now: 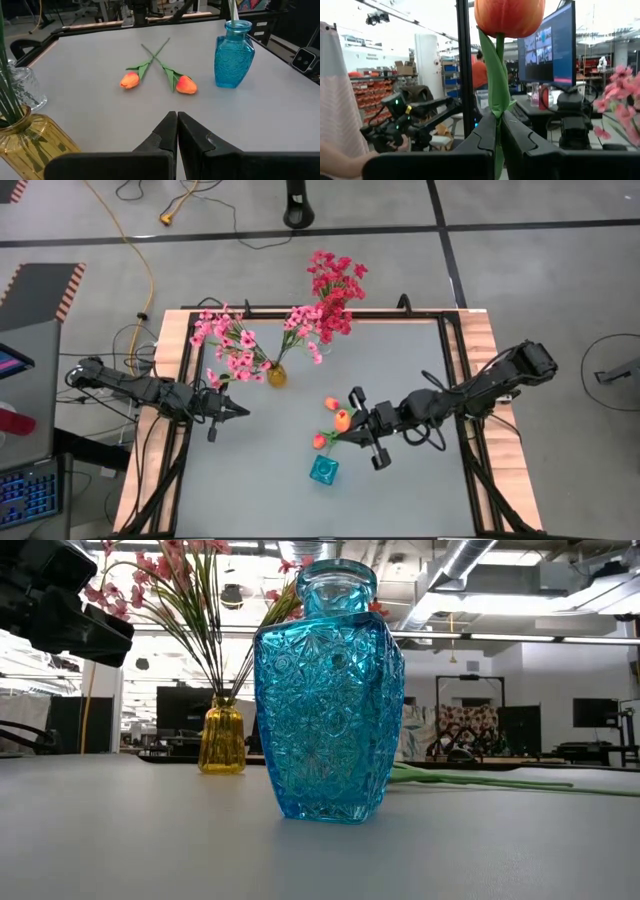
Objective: Sort flowers into vase by color
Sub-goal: Put the right orange tulip into the blue vase, then put the bottom orange tulip into the blue vase
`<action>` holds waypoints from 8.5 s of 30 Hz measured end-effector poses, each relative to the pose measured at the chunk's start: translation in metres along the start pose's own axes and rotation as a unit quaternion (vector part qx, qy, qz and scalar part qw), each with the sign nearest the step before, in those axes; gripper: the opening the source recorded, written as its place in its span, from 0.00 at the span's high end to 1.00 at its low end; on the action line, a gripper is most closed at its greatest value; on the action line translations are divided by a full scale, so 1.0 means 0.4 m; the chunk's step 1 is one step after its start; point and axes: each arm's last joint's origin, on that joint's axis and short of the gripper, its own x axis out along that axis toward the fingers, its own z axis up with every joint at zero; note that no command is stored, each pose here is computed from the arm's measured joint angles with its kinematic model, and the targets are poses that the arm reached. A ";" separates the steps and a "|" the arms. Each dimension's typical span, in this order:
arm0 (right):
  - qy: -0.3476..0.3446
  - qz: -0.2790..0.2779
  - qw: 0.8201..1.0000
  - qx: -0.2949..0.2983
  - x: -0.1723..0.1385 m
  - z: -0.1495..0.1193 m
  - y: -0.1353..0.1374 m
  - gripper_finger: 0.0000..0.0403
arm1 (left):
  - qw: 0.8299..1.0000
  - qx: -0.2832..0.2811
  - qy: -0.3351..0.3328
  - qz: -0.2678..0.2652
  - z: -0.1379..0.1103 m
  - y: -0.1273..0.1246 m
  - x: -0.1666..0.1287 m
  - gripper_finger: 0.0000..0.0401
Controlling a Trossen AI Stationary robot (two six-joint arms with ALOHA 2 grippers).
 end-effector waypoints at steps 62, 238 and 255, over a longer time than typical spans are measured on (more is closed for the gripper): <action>0.556 -0.155 0.817 0.004 -0.134 -0.300 -0.120 0.44 | 1.000 -0.005 0.001 0.000 0.000 0.000 0.000 1.00; -0.082 0.007 0.996 0.039 0.028 -0.130 0.000 0.82 | 1.000 -0.013 0.001 0.000 0.000 0.000 0.000 1.00; 0.174 -0.027 0.984 -0.012 -0.019 -0.094 -0.032 0.36 | 1.000 -0.014 0.001 0.000 0.000 0.000 0.000 1.00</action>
